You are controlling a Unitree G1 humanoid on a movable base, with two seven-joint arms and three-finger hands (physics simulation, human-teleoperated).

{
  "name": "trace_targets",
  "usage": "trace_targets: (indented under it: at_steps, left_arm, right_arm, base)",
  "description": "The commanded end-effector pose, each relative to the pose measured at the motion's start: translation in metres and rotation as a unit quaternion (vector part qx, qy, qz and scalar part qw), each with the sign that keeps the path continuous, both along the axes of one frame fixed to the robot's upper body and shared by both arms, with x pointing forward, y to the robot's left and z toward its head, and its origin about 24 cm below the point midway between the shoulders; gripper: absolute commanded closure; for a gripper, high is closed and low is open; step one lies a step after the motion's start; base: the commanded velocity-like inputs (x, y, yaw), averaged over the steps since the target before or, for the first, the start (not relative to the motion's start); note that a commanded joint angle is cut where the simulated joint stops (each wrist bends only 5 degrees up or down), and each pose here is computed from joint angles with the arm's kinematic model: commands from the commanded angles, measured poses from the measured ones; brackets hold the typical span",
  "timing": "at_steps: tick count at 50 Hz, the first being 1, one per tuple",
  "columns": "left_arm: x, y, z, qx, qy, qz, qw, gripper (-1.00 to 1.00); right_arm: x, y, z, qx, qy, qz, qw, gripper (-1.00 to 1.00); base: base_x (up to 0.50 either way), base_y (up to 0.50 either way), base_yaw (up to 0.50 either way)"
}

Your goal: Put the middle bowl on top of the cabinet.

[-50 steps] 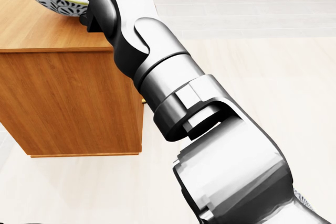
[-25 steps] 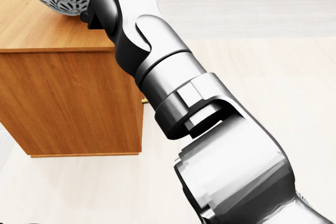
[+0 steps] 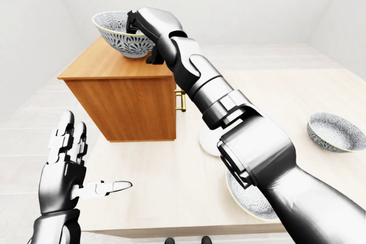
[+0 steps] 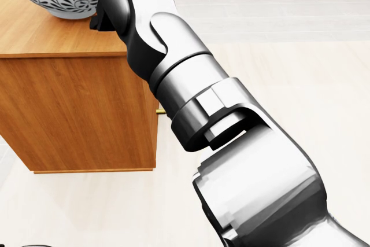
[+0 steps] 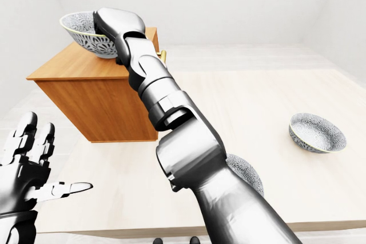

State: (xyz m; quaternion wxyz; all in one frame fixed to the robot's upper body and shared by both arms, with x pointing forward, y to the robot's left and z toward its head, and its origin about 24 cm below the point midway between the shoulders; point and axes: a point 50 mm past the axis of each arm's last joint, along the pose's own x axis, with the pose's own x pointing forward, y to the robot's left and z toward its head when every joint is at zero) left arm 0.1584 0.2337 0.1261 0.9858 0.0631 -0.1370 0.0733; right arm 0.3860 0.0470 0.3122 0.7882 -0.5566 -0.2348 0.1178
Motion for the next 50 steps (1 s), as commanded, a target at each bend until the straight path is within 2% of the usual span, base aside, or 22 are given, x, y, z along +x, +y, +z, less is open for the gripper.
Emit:
trace_targets:
  at_steps: [1, 13, 30, 32, 34, 50]
  left_arm:
    - [0.0, 0.0, -0.001, -0.002, 0.003, 0.0, 1.0, -1.0]
    - [0.001, 0.0, -0.003, -0.002, 0.007, 0.0, 1.0, -1.0]
    - [0.002, 0.0, -0.006, -0.003, 0.012, 0.0, 1.0, -1.0]
    - [0.001, 0.0, -0.005, -0.003, 0.011, 0.0, 1.0, -1.0]
    - [0.001, 0.001, -0.005, -0.004, 0.01, 0.0, 1.0, -1.0]
    - [0.001, 0.0, -0.002, 0.0, 0.005, 0.001, 1.0, -1.0]
  right_arm:
    - [0.001, -0.001, 0.0, -0.003, 0.0, -0.002, 1.0, -0.19]
    - [0.001, -0.002, 0.002, -0.001, -0.003, -0.003, 1.0, -0.53]
    - [0.001, -0.004, 0.005, 0.005, -0.005, -0.004, 1.0, -0.68]
    - [0.001, -0.004, 0.006, 0.007, -0.005, -0.004, 1.0, -0.75]
    - [0.001, -0.005, 0.008, 0.01, -0.009, -0.006, 1.0, -1.0]
    - [0.002, -0.012, 0.021, 0.019, -0.017, -0.01, 1.0, -1.0]
  base:
    - [0.0, 0.0, 0.0]
    - [0.0, 0.0, 0.0]
    - [0.0, 0.0, 0.0]
    - [0.0, 0.0, 0.0]
    - [0.0, 0.0, 0.0]
    - [0.0, 0.0, 0.0]
